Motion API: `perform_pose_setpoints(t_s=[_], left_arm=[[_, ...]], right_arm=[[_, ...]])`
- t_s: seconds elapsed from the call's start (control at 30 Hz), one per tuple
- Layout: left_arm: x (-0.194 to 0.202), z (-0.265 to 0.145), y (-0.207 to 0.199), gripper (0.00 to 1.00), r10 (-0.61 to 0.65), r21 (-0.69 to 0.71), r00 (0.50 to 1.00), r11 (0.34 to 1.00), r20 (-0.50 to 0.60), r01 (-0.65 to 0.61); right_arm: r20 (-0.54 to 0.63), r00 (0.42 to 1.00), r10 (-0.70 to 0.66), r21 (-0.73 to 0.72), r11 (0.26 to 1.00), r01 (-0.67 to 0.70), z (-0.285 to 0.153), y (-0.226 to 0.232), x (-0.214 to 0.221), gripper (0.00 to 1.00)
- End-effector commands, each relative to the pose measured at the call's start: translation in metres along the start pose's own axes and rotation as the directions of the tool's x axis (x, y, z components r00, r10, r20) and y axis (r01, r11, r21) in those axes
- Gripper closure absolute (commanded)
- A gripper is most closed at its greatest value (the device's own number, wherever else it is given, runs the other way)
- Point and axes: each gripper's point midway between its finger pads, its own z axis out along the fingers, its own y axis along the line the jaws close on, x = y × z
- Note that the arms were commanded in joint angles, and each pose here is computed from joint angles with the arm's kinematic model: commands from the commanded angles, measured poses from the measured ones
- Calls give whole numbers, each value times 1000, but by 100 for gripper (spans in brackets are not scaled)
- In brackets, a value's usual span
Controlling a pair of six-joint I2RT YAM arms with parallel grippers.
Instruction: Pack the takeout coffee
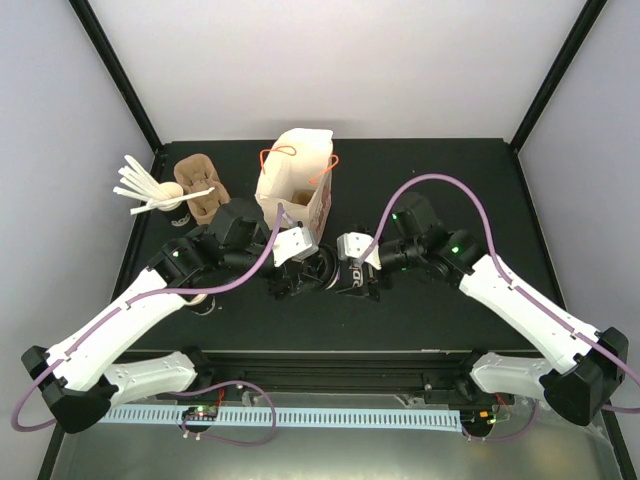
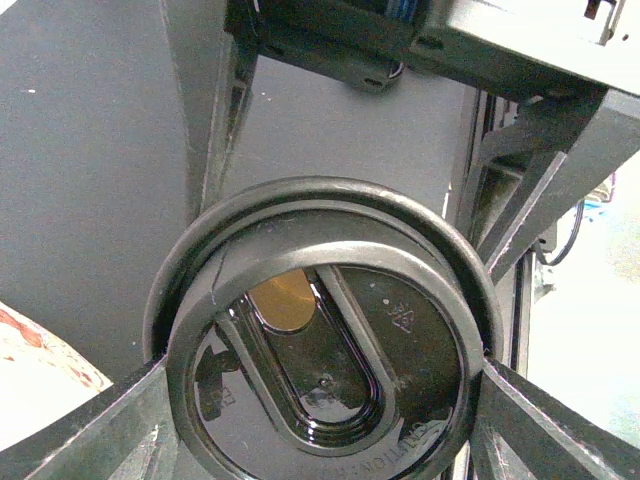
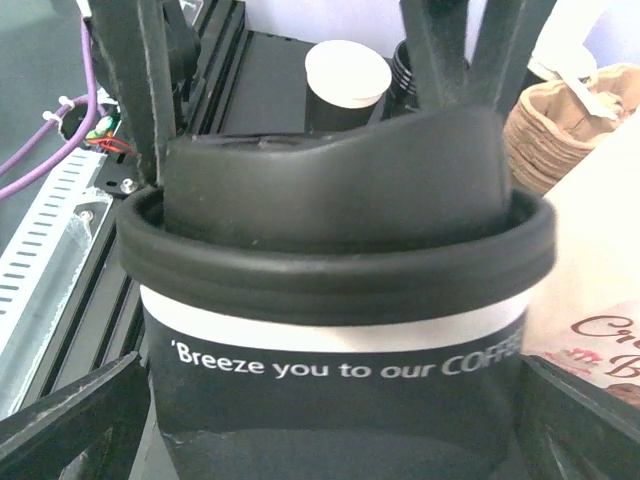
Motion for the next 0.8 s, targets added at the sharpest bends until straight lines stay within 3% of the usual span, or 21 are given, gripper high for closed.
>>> perform_pose_setpoints(t_s=[0.0, 0.17, 0.47, 0.53, 0.67, 0.77], left_arm=[[-28, -11, -2, 45, 40, -3, 996, 999, 82, -40], [-28, -12, -3, 46, 43, -1, 996, 999, 82, -43], [-28, -12, -3, 46, 43, 3, 996, 999, 81, -43], [-28, -11, -3, 46, 43, 4, 996, 999, 77, -43], [-25, -10, -3, 47, 41, 6, 997, 999, 68, -41], [-24, -10, -4, 46, 41, 9, 997, 999, 65, -41]], right_arm=[[-31, 998, -53, -2, 999, 52, 4, 5, 9, 0], [-50, 995, -82, 11, 997, 83, 5, 3, 13, 5], [-29, 998, -55, 44, 997, 56, 7, -6, 6, 38], [-24, 998, -58, 38, 998, 59, 7, -5, 5, 35], [-19, 997, -72, 39, 997, 72, 4, -2, 5, 19], [-17, 996, -87, 30, 996, 87, 4, 2, 7, 1]])
